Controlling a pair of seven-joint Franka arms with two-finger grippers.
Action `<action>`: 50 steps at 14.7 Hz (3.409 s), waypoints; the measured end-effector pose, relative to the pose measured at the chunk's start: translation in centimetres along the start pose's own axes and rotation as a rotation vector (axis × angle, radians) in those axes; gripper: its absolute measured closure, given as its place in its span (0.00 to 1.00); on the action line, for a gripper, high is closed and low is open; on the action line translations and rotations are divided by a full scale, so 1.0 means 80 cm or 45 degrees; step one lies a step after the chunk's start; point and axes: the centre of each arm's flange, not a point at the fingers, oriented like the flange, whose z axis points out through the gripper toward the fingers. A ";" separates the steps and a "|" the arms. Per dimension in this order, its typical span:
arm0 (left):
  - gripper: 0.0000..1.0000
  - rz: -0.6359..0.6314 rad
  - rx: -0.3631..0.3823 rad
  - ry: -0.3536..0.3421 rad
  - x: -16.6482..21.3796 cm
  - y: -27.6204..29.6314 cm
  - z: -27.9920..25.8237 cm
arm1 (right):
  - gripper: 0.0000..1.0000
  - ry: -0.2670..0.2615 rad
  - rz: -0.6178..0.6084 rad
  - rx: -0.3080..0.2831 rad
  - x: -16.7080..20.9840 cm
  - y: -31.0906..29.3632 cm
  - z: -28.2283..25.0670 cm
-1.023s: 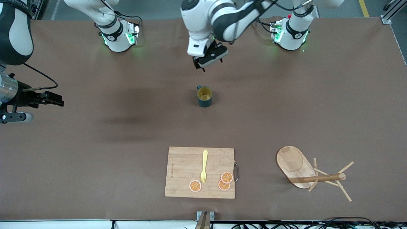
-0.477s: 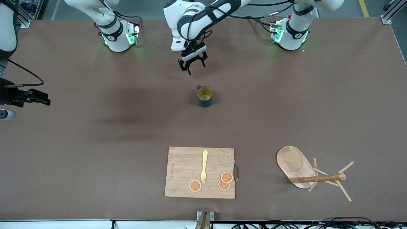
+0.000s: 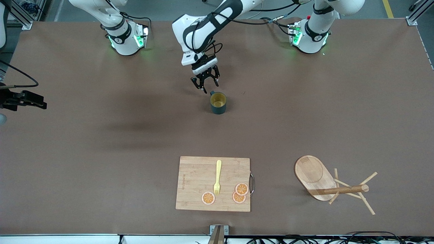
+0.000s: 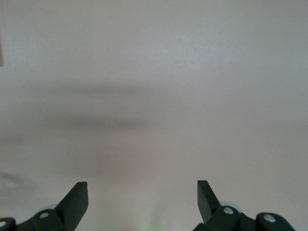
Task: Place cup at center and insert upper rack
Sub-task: 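Lower the left gripper and grasp the mug handle, then carry the mug with the left gripper to the wooden mug tree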
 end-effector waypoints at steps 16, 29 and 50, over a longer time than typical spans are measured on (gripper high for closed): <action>0.79 -0.039 -0.030 0.063 0.029 0.034 0.021 | 0.00 0.017 0.061 0.037 -0.081 -0.013 -0.053; 0.79 -0.195 -0.030 -0.739 0.624 -0.024 -0.005 | 0.00 0.084 0.056 0.074 -0.117 -0.018 -0.083; 0.79 -0.953 -0.714 -1.483 0.887 -0.265 0.341 | 0.00 0.119 0.048 0.072 -0.137 -0.022 -0.112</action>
